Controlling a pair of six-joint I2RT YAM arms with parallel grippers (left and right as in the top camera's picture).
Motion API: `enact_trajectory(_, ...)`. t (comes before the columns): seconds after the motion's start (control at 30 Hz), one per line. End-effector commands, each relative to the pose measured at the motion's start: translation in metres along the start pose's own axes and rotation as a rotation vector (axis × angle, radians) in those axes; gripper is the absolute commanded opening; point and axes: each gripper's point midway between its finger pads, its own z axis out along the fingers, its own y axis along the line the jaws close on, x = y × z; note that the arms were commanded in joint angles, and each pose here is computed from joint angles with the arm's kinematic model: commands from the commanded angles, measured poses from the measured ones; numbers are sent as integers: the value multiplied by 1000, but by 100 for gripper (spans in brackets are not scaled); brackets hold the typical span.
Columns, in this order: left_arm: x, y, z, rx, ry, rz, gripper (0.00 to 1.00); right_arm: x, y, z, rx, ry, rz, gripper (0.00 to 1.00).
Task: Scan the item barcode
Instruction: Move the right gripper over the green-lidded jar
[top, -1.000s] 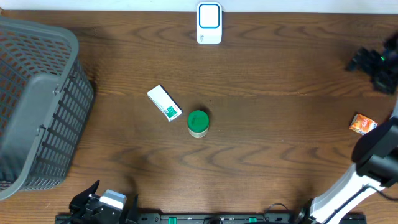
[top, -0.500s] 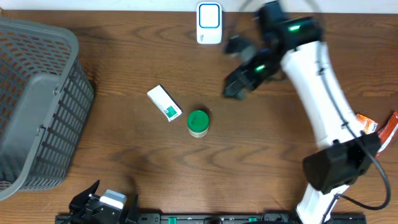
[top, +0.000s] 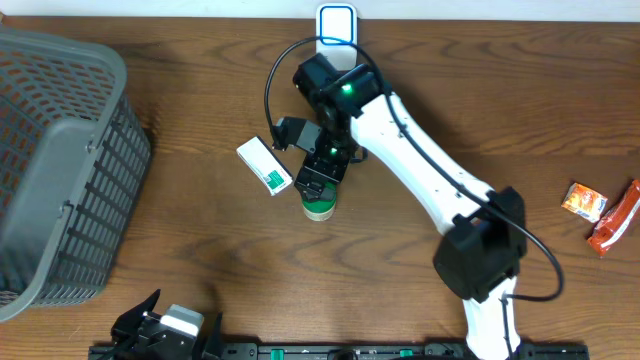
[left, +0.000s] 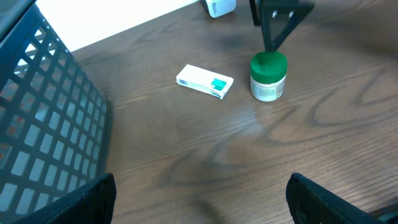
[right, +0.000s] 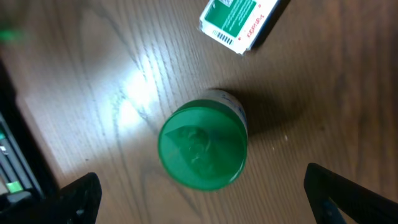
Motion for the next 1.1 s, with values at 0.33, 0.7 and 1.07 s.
enact_trajectory(0.33,-3,-2,-2,5,-18,8,86,2,14,50,-38,119,-33,99)
enact_trajectory(0.7,-3,-2,-2,5,-18,8,86,17,2,54,83,224,-39,99)
enact_trajectory(1.07,-3,-2,-2,5,-18,8,86,47,-6,99,104,290,4,99)
